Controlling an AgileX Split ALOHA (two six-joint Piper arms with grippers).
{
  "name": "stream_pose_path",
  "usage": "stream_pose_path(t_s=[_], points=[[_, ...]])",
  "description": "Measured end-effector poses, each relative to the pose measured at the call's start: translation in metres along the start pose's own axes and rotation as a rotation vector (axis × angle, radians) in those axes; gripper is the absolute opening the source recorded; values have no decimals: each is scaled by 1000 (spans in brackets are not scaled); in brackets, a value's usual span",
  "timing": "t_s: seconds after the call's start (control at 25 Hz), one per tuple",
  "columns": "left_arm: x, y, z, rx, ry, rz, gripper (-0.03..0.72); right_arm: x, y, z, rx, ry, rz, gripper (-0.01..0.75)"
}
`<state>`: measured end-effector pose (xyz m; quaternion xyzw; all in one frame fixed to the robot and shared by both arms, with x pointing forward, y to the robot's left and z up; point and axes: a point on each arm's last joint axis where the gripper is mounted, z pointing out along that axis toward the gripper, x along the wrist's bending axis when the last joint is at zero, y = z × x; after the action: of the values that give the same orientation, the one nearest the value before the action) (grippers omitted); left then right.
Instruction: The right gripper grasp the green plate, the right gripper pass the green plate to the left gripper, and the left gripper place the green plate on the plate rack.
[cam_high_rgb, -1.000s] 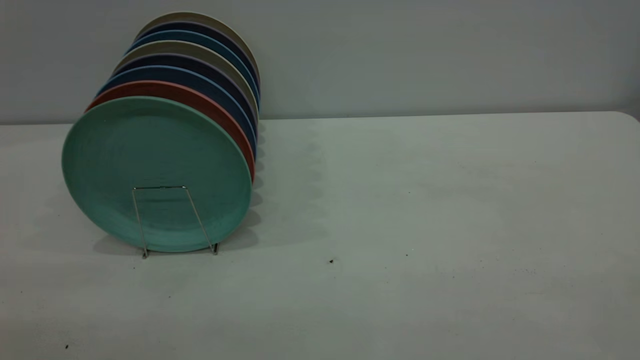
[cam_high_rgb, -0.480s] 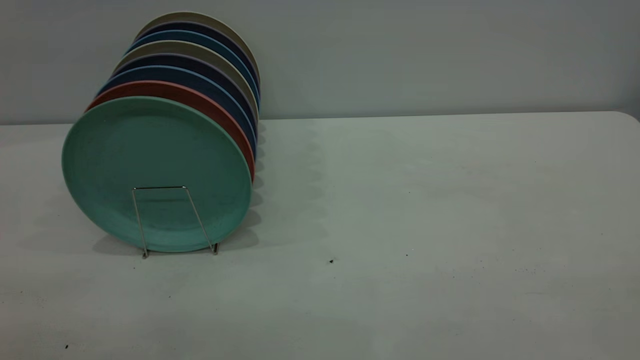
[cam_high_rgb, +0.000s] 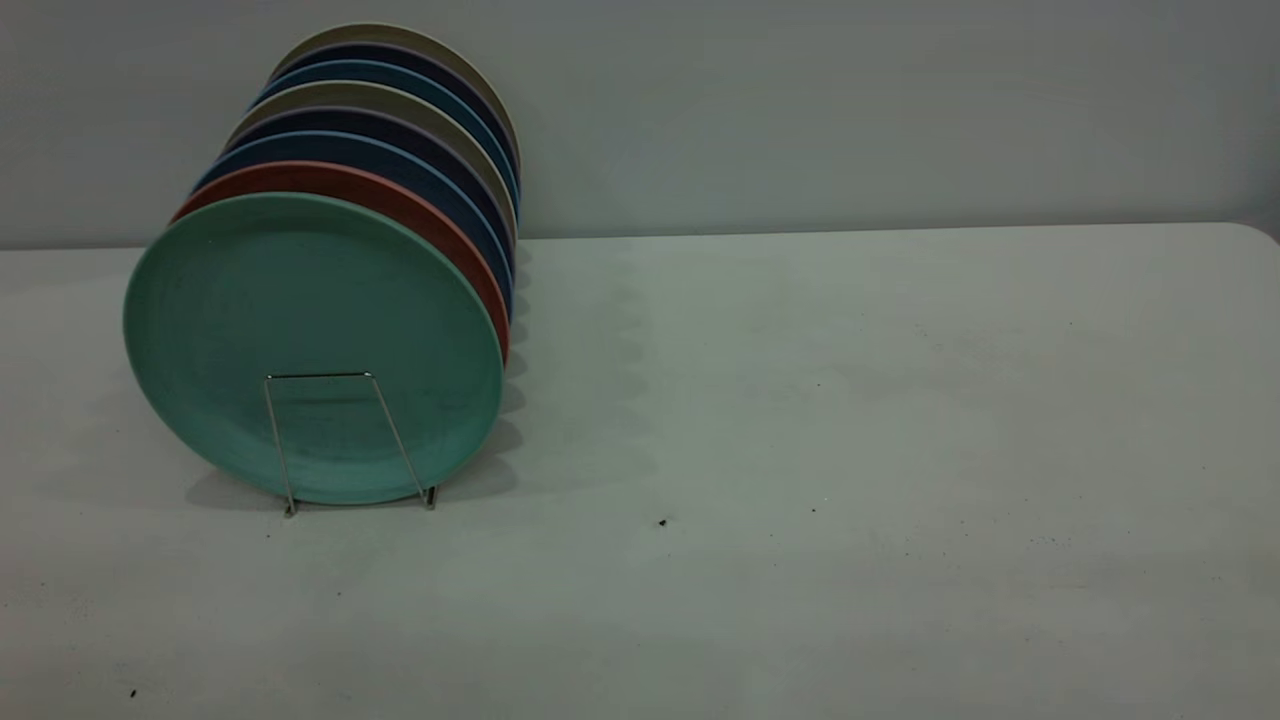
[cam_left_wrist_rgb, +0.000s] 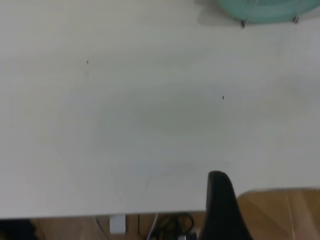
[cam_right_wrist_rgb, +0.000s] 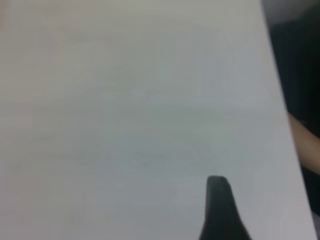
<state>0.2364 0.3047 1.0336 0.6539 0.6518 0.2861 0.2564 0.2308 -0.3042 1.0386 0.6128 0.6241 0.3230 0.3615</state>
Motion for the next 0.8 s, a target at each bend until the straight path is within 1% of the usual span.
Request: stream_pose_path(t_s=[0.08,0.2,0.8], points=[[0,-4,-4,-43,1,-1,520,0,0,0,1,-13,9,493],[0,-10,-9,-100,2,-4,520,0,0,0,0,-7,5,493],[0,-11,-10,-108,2,-4,520,0,0,0,0,-2,2,493]])
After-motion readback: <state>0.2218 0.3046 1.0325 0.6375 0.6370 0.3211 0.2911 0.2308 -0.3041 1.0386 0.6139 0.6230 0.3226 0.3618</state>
